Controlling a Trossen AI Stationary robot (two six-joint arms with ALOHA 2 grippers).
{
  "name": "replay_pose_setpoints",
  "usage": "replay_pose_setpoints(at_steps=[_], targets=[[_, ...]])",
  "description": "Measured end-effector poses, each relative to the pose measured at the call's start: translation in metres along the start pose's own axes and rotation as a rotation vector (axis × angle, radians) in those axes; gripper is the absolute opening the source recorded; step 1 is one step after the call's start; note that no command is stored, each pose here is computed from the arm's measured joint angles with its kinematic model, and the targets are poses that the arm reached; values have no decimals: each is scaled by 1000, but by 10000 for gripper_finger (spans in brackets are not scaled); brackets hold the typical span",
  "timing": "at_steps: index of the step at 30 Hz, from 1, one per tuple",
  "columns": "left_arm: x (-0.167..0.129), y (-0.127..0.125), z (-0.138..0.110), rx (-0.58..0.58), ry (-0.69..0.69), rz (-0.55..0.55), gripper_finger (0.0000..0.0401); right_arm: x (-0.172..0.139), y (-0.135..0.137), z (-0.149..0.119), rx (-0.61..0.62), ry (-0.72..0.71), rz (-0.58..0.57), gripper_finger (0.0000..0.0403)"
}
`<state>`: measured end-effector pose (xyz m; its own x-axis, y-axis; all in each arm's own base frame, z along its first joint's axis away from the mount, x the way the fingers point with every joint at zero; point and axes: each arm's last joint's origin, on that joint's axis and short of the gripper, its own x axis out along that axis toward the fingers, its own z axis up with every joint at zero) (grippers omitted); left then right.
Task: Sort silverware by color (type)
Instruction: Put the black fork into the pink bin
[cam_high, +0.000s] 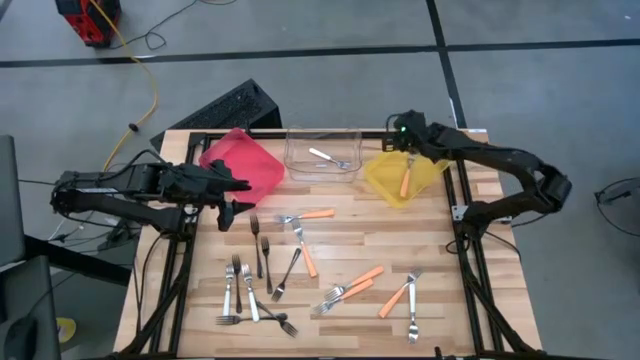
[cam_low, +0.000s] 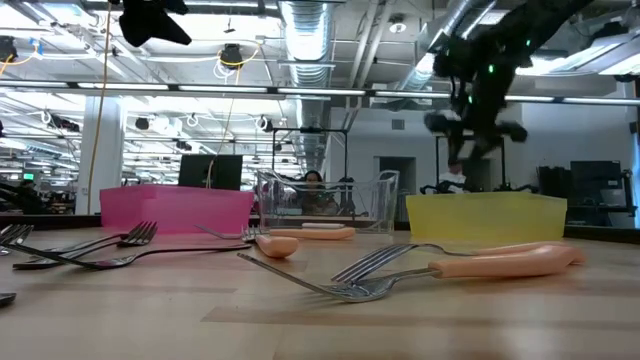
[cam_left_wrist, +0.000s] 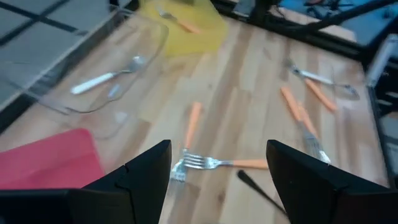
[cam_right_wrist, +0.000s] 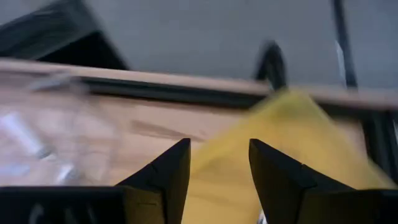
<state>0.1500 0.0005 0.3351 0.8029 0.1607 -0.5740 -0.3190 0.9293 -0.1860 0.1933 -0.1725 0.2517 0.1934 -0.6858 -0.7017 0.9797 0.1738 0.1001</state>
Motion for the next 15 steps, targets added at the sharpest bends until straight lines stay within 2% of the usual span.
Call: replay_pose_setpoints(at_steps=[2,6,10,15], targets=[[4,-2,-1,3,33,-35,247,-16,4,8,-117,-28,71,187],[17,-10,-10,32,211,-139,247,-45,9,15,-292,-77,202,186],[32,-20,-24,65,398,-121,247,-66,9,16,-322,-129,260,186],[51,-27,-38,-127,571,26,247,-77,5,16,-270,-146,283,186]])
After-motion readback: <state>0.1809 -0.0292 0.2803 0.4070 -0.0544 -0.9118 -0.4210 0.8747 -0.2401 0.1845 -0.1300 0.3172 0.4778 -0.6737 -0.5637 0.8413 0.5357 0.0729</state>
